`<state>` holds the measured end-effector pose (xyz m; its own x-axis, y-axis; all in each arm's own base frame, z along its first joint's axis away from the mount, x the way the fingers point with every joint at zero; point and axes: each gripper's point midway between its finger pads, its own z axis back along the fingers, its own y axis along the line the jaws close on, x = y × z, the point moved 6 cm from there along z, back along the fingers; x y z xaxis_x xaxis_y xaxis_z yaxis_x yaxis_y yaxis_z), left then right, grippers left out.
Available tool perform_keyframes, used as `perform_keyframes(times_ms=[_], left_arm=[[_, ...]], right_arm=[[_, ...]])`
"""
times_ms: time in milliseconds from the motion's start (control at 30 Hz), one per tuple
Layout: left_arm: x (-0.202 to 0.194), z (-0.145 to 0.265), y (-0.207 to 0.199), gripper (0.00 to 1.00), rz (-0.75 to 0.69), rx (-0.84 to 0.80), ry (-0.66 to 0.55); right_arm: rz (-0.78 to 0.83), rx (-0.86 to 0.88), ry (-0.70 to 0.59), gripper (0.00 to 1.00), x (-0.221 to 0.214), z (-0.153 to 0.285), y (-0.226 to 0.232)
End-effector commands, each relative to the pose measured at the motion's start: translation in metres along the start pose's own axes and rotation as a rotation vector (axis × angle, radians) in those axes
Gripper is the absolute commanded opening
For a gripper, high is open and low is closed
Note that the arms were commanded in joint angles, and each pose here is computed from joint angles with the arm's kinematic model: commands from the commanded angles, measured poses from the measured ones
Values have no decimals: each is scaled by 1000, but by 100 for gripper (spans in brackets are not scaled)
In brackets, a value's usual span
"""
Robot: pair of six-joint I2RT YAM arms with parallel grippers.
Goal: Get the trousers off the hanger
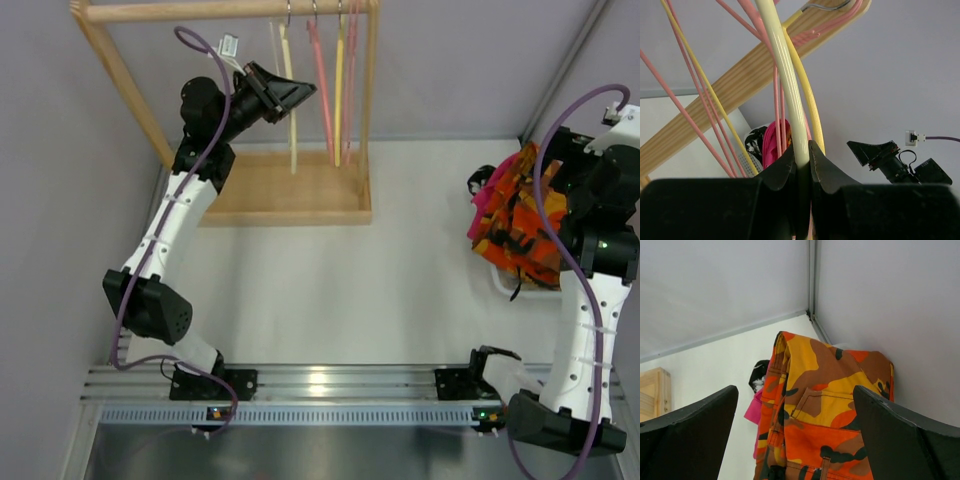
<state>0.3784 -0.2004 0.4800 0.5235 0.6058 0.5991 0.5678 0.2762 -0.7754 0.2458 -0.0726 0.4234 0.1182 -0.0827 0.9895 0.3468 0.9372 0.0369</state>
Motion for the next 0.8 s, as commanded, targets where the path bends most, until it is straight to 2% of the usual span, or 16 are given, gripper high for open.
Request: perform_keyframes(times_ms=[0,300,767], left_arm=[[22,-5,-29,0,-102,-101,-85],[28,-17,-25,0,-120,-119,-95],[25,-35,4,2,-101,-81,-85]], right_arm=[[-28,-1,-10,99,3,7,-1],[-33,1,-10,99,-4,9,-2],[-30,13,-9,99,-6,10,0]])
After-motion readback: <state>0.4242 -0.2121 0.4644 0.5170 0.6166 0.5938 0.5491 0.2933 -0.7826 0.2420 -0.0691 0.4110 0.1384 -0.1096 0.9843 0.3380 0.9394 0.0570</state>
